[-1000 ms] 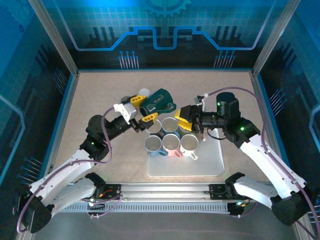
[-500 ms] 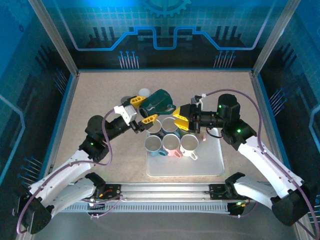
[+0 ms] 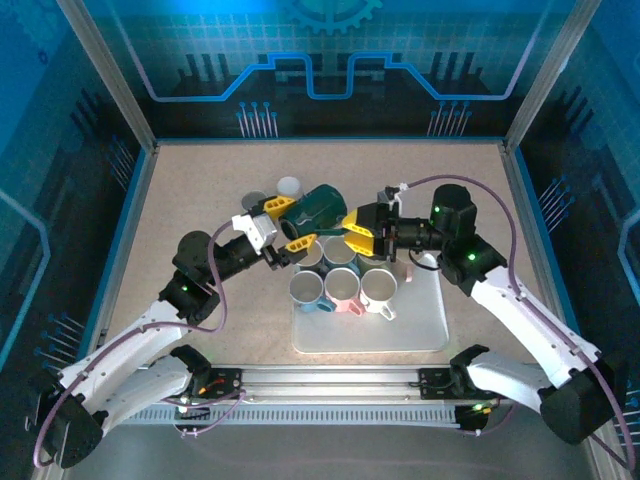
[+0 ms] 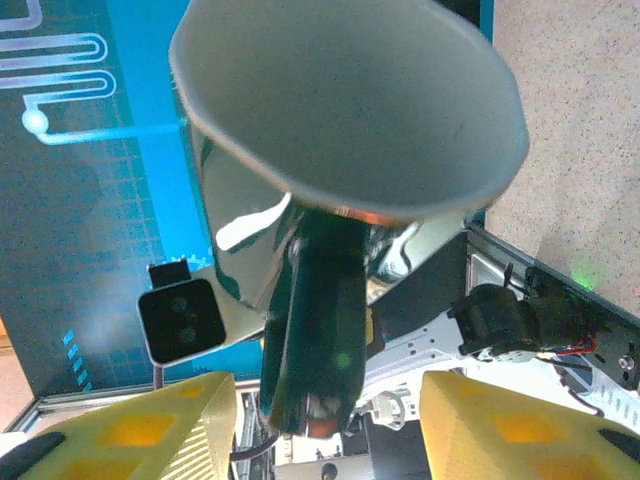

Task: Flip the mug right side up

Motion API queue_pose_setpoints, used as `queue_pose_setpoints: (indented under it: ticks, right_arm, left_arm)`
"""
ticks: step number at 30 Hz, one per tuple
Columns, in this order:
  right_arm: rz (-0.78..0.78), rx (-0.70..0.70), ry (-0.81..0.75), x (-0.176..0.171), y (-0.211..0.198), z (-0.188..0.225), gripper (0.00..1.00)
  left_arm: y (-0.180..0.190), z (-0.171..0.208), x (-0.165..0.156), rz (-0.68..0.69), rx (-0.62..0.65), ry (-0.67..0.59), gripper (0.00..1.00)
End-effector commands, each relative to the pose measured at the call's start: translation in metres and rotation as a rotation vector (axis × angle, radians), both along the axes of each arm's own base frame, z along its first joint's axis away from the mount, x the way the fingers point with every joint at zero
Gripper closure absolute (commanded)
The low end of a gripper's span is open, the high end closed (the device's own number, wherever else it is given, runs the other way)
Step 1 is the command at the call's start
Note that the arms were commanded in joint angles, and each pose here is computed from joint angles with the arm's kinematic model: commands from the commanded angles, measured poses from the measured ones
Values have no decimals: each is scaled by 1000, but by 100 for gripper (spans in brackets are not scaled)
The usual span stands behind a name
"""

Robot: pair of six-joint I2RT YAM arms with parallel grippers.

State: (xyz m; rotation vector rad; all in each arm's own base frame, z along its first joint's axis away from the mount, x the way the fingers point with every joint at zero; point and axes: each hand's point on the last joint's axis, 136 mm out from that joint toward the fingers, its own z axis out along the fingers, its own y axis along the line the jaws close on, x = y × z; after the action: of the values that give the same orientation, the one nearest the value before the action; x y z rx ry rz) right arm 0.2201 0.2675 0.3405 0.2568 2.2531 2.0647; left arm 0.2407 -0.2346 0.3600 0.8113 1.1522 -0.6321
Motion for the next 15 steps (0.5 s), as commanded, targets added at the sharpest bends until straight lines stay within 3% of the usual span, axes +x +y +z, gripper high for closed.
queue_pose_setpoints:
  ticks: [1,11,15]
  right_arm:
    - [-1,36,-37,5,4,15,48]
    - [30,61,-22,7,19,11,72]
    - [50,73,-47,2,20,18,85]
  left_arm:
    - [3,34,-19,-41,-51,-150,62]
    - [-17,9,-36,-145,85,-174,66]
    - [-21,5,-39,-156,105,-175,60]
